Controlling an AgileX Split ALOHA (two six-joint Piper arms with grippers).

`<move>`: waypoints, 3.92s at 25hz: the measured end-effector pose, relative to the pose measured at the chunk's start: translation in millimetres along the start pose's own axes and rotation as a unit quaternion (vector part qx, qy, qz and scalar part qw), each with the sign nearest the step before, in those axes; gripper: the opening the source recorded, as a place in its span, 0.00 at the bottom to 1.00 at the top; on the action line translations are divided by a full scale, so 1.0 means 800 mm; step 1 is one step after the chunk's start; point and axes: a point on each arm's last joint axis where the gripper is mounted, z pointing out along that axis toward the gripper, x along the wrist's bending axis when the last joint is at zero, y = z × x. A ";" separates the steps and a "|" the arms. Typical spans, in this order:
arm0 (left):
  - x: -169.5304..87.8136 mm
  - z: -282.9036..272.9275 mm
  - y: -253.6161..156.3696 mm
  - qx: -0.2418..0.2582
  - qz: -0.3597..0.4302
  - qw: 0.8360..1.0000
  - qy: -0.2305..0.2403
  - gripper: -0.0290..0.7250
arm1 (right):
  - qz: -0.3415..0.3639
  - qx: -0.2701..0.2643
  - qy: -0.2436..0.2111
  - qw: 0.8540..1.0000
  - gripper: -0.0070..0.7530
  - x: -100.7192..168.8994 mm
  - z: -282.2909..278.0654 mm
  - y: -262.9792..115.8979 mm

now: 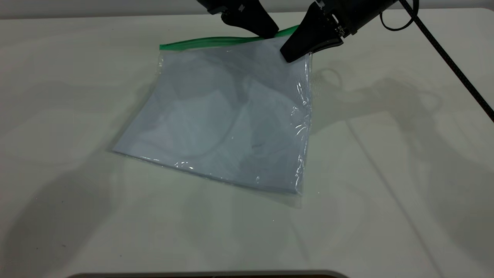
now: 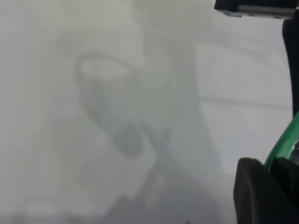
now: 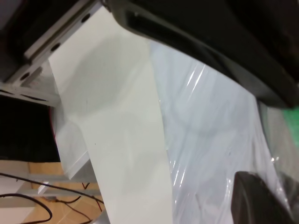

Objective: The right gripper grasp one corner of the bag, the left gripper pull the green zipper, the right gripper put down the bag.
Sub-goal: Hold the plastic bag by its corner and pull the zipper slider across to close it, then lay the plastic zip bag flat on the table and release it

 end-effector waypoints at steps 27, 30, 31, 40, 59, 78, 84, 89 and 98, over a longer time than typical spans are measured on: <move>0.061 -0.070 -0.058 0.038 -0.017 0.997 0.071 0.13 | 0.002 -0.025 0.002 1.000 0.05 0.000 -0.009 0.007; 0.067 -0.077 -0.066 0.049 -0.017 0.995 0.081 0.13 | 0.002 -0.027 0.003 1.000 0.05 0.001 -0.009 0.007; 0.069 -0.080 -0.069 0.052 -0.020 0.995 0.084 0.13 | 0.002 -0.027 0.003 1.000 0.05 0.001 -0.009 0.007; 0.092 -0.113 -0.098 0.068 -0.046 0.989 0.122 0.14 | 0.001 -0.027 0.003 1.000 0.05 0.001 -0.009 0.007; 0.110 -0.145 -0.132 0.098 -0.085 0.979 0.159 0.14 | 0.001 -0.026 0.003 1.000 0.05 0.000 -0.010 0.006; 0.111 -0.162 -0.120 0.063 -0.121 0.974 0.181 0.32 | -0.010 -0.016 -0.007 1.000 0.06 -0.003 -0.012 0.003; 0.085 -0.206 -0.059 -0.045 -0.139 0.975 0.167 0.67 | -0.020 -0.016 -0.064 0.998 0.07 -0.016 -0.013 0.004; 0.037 -0.247 -0.002 -0.120 -0.129 0.980 0.095 0.74 | -0.037 -0.003 -0.123 0.992 0.22 -0.029 -0.016 0.002; -0.072 -0.343 0.083 -0.179 -0.087 0.978 0.067 0.75 | -0.033 0.120 -0.179 0.976 0.65 0.013 -0.073 0.009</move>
